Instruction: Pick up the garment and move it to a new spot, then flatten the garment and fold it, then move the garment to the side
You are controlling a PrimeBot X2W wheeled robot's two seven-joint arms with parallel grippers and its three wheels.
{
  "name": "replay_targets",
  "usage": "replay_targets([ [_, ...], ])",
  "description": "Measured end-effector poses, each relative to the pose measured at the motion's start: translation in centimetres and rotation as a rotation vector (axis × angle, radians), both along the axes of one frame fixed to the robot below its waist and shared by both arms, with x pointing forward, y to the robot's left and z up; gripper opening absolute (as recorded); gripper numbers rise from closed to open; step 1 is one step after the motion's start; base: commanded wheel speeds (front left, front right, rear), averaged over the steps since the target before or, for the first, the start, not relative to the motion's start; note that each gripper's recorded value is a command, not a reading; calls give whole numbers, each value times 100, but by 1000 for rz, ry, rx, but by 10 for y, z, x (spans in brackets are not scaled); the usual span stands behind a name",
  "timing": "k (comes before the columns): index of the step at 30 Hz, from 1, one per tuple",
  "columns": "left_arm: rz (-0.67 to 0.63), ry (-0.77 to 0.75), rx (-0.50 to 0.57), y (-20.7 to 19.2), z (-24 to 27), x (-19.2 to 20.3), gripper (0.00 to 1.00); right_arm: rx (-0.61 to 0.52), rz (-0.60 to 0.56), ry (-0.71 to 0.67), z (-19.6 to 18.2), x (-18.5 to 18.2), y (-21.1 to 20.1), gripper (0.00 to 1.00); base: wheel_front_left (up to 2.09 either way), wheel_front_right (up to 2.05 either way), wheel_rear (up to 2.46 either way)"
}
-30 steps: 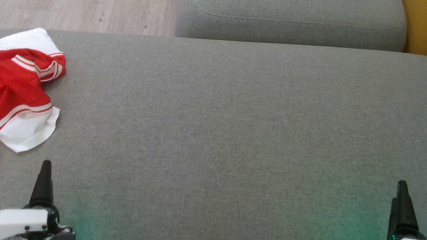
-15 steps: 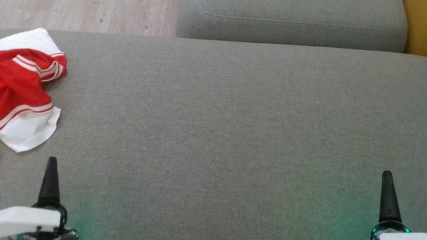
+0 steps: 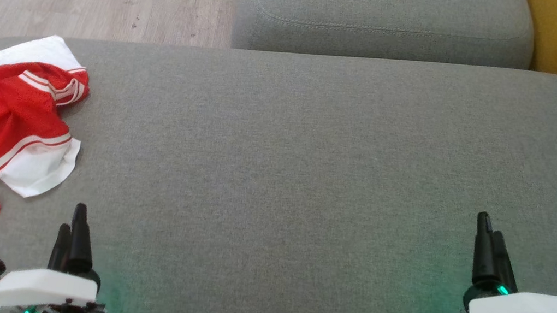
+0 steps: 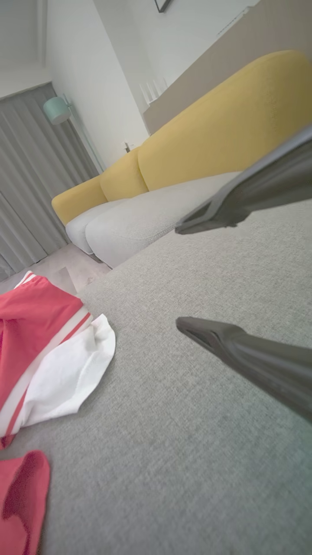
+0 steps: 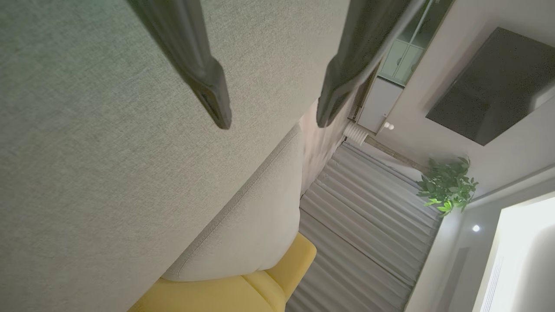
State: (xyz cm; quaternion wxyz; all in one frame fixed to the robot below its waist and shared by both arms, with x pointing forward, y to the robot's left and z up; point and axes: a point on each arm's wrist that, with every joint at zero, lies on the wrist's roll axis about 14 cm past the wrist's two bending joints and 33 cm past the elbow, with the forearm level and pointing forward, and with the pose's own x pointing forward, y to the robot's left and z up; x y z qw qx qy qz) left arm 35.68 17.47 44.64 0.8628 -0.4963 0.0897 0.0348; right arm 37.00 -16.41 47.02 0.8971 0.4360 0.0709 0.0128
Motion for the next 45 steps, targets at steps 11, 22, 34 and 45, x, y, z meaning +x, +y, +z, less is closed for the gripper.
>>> replay_targets([
  [11, -63, -18, 176, -8, 1, 0, 100, -164, 68, -18, -2, -1, 15, 100, 0, 0, 0],
  [22, -133, -24, 355, -13, -3, -2, 100, -309, 105, -50, 0, 0, 21, 100, 0, 0, 0],
  [34, -180, -38, 524, -13, -7, -3, 100, -449, 136, -61, -7, -3, 24, 100, 0, 0, 0],
  [45, -193, -38, 645, -6, -12, -7, 100, -580, 161, -100, -4, -2, 25, 100, 0, 0, 0],
])
